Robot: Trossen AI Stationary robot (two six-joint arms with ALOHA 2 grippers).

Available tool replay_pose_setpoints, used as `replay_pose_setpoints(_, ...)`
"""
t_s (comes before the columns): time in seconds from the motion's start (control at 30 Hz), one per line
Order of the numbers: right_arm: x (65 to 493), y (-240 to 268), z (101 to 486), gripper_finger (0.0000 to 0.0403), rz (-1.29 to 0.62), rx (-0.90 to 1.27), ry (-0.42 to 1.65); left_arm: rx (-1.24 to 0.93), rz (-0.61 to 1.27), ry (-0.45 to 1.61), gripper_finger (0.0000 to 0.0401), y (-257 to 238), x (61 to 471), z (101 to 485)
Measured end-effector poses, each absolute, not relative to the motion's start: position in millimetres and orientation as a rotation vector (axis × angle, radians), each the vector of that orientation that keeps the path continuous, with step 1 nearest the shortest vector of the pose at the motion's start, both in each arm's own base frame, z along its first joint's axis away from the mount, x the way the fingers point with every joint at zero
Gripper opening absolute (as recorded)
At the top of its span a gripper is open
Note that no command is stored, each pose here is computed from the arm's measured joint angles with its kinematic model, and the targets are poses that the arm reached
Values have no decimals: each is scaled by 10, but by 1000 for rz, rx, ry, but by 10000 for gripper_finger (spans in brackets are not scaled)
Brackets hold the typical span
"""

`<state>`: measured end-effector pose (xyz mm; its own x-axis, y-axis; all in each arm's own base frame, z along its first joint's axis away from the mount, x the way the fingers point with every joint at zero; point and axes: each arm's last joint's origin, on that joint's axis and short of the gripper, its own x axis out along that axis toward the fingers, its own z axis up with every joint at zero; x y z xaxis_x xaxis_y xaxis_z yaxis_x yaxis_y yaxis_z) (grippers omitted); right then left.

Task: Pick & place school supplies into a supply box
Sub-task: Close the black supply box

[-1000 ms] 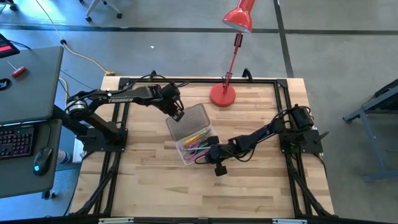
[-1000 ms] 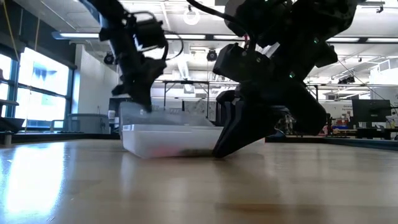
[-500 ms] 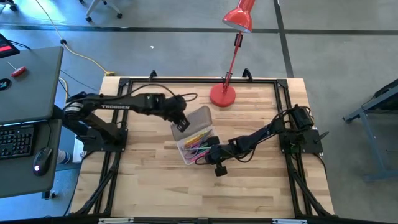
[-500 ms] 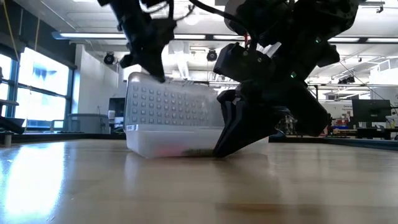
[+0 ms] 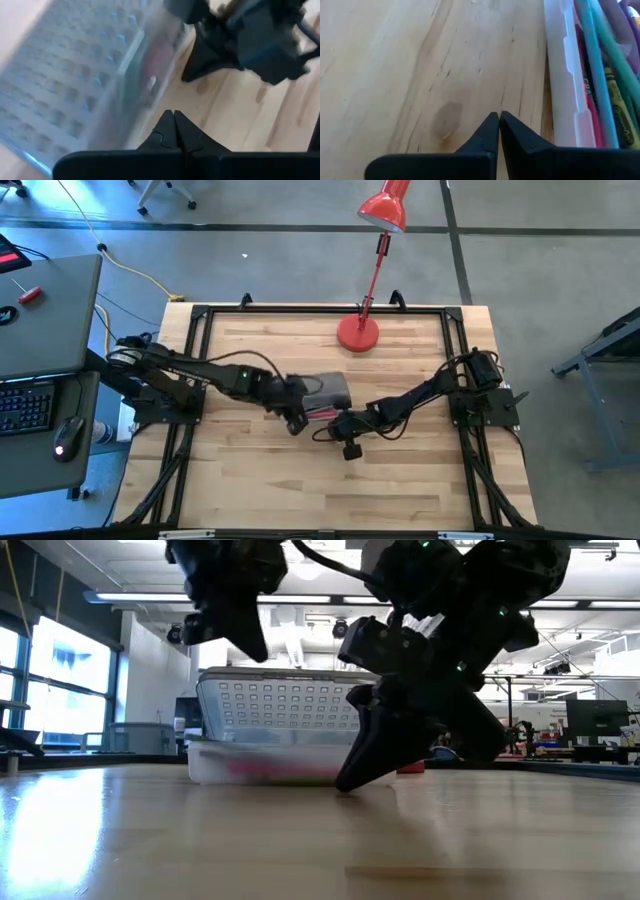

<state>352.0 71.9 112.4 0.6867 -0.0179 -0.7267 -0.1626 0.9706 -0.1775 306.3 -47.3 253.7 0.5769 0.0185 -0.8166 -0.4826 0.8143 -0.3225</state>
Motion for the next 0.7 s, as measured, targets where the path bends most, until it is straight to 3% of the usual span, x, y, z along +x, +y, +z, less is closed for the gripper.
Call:
replay_pose_setpoints(0.17,3528,729,1131,0,106,-220,800,-544,303,888,10,-608,3107,2502)
replay_pose_setpoints(0.37,3536,1002,1233,0,284,-226,678,-536,316,857,11,-617,3128,2579)
replay_pose_setpoints(0.7,3396,1230,1887,0,350,-240,441,-425,415,860,10,-572,3083,3078)
